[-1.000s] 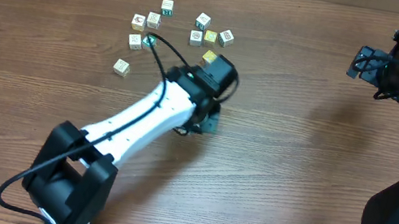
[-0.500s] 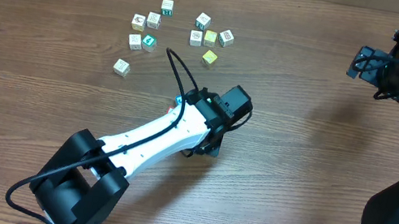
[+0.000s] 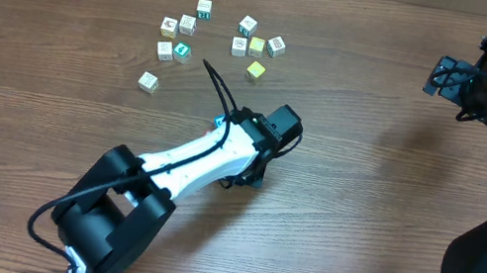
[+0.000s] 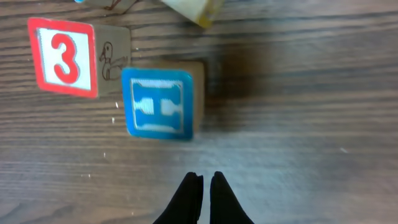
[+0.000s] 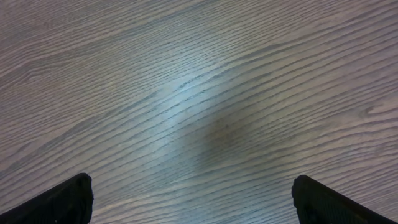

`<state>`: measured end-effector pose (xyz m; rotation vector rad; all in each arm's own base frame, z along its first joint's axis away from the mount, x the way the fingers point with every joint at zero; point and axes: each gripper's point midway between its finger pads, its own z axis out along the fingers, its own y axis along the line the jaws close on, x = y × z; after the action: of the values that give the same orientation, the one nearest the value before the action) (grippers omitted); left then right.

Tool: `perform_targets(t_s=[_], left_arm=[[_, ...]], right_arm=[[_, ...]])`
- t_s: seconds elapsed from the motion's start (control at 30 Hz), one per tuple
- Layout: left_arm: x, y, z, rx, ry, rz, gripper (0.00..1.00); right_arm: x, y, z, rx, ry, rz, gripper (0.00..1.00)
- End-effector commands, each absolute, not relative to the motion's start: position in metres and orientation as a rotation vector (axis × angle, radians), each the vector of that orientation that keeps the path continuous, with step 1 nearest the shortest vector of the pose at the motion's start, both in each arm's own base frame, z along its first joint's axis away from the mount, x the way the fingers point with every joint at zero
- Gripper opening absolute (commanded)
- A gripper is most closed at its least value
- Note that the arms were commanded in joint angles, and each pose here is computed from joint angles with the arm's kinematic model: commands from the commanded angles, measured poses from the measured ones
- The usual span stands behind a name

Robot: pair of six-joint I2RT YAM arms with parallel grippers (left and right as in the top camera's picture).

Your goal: Form a circle

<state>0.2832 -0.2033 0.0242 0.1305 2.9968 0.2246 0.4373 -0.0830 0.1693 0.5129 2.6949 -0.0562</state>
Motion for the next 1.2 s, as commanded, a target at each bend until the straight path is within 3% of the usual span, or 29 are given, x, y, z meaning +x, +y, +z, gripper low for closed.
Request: perform_targets(t_s=[0.0, 1.17], left_arm=[[0.286, -0.192, 0.012, 0.121, 3.007, 0.29, 0.04], [0.302, -0.189, 0.007, 0.1, 2.975, 0.271, 0.04]], right_arm=[[0.439, -0.085, 0.178, 0.519, 2.669, -0.053, 1.0], [0.439, -0.085, 0.178, 0.519, 2.669, -0.053, 1.0]])
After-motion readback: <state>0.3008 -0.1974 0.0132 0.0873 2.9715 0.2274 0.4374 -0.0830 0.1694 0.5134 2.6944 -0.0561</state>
